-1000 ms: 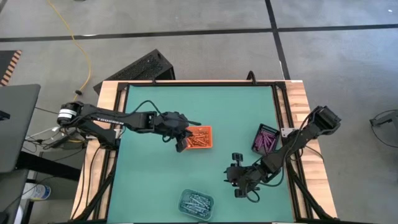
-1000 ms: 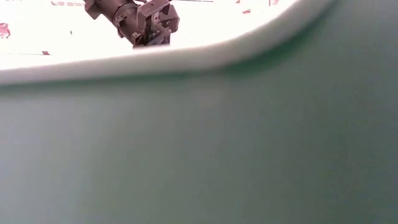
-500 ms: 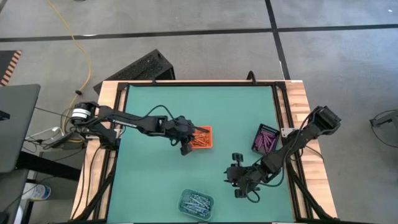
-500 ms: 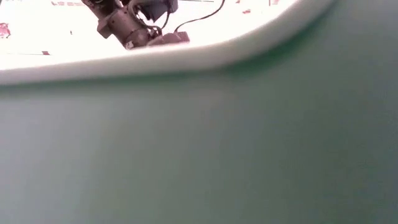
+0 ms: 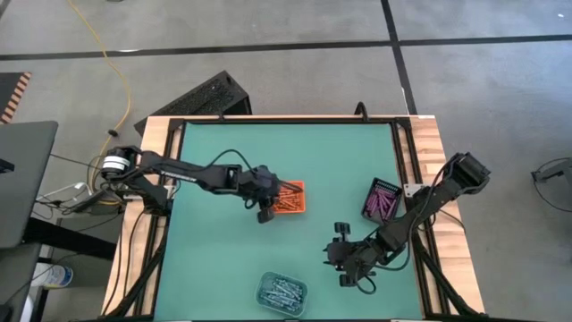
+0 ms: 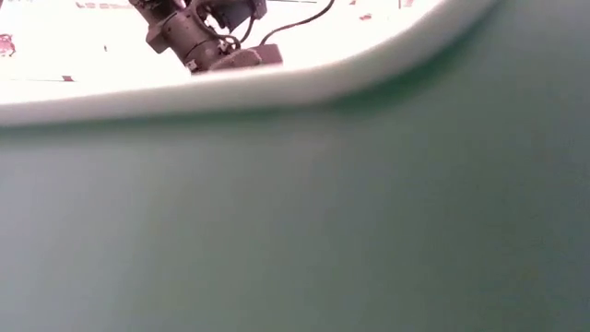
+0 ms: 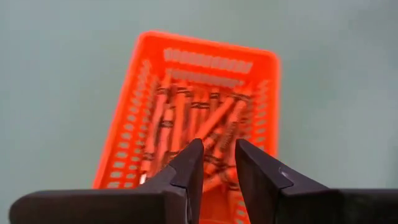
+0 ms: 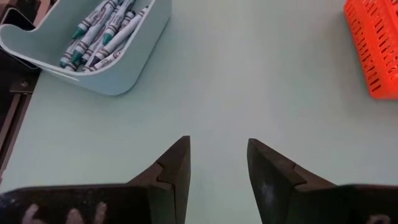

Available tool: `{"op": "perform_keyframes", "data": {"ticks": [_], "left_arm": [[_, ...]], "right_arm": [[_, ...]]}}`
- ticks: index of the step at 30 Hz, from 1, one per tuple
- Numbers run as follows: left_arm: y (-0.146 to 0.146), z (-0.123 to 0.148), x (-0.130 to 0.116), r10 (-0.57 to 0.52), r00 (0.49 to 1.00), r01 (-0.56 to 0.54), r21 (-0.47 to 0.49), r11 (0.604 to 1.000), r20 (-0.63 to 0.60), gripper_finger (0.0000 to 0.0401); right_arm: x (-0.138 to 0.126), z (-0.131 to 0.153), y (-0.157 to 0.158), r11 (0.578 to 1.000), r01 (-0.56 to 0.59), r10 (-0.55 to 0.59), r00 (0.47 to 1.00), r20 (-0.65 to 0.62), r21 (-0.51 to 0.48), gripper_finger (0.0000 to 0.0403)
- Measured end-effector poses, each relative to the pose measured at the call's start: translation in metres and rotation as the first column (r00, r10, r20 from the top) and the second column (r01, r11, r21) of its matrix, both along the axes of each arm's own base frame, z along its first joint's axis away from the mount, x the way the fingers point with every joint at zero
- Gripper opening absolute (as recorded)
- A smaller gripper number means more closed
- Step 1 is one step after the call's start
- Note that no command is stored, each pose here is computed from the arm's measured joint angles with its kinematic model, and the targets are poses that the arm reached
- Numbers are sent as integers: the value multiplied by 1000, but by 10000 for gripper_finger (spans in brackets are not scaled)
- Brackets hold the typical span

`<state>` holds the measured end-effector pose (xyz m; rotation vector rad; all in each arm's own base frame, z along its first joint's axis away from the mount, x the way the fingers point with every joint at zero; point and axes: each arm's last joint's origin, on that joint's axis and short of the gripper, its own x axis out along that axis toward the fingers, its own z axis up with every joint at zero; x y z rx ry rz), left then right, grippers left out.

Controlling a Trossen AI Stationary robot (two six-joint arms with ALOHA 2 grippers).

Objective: Sort crayons
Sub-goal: Return to Home Position

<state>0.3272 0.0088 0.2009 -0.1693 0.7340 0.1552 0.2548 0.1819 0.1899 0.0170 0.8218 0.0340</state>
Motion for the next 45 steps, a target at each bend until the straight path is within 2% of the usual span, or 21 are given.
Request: {"op": "perform_keyframes", "data": {"ticks": [6, 8, 12, 15, 19, 21, 25, 32, 36, 40, 45], "left_arm": [[-4, 26, 2, -109, 991, 107, -26, 994, -81, 81], [-7, 36, 0, -122, 985, 123, 1, 992, -118, 81], [-23, 58, -3, -145, 983, 159, 125, 979, -112, 81], [-38, 74, -12, -145, 985, 163, 226, 960, -93, 81], [-56, 93, -34, -91, 993, 113, 356, 928, -77, 82], [-63, 101, -50, -51, 996, 74, 407, 911, -67, 82], [-74, 110, -84, -24, 1000, 23, 447, 894, -4, 82], [-72, 101, -137, -47, 990, -11, 405, 914, 135, 82], [-63, 87, -159, -42, 966, -62, 390, 919, 253, 82], [-53, 72, -176, -63, 938, -78, 385, 920, 341, 80], [-38, 59, -194, -49, 921, -109, 377, 920, 386, 75]], "right_arm": [[4, 10, 3, 996, -63, 64, 998, 5, -58, 150], [6, 20, 5, 990, -100, 101, 995, 5, -103, 150], [12, 46, 7, 966, -140, 145, 989, 6, -217, 150], [11, 66, 7, 933, -156, 164, 986, -4, -323, 150], [0, 92, -1, 875, -142, 165, 986, 9, -463, 149], [-11, 105, -9, 858, -127, 159, 987, 23, -497, 147], [-37, 130, -32, 884, -92, 152, 984, 97, -458, 133], [-81, 150, -68, 932, -60, 166, 947, 276, -357, 107], [-96, 144, -87, 929, -34, 181, 910, 372, -370, 100], [-103, 133, -107, 934, -11, 195, 852, 485, -357, 98], [-107, 119, -139, 945, 38, 158, 819, 551, -326, 98]]}}
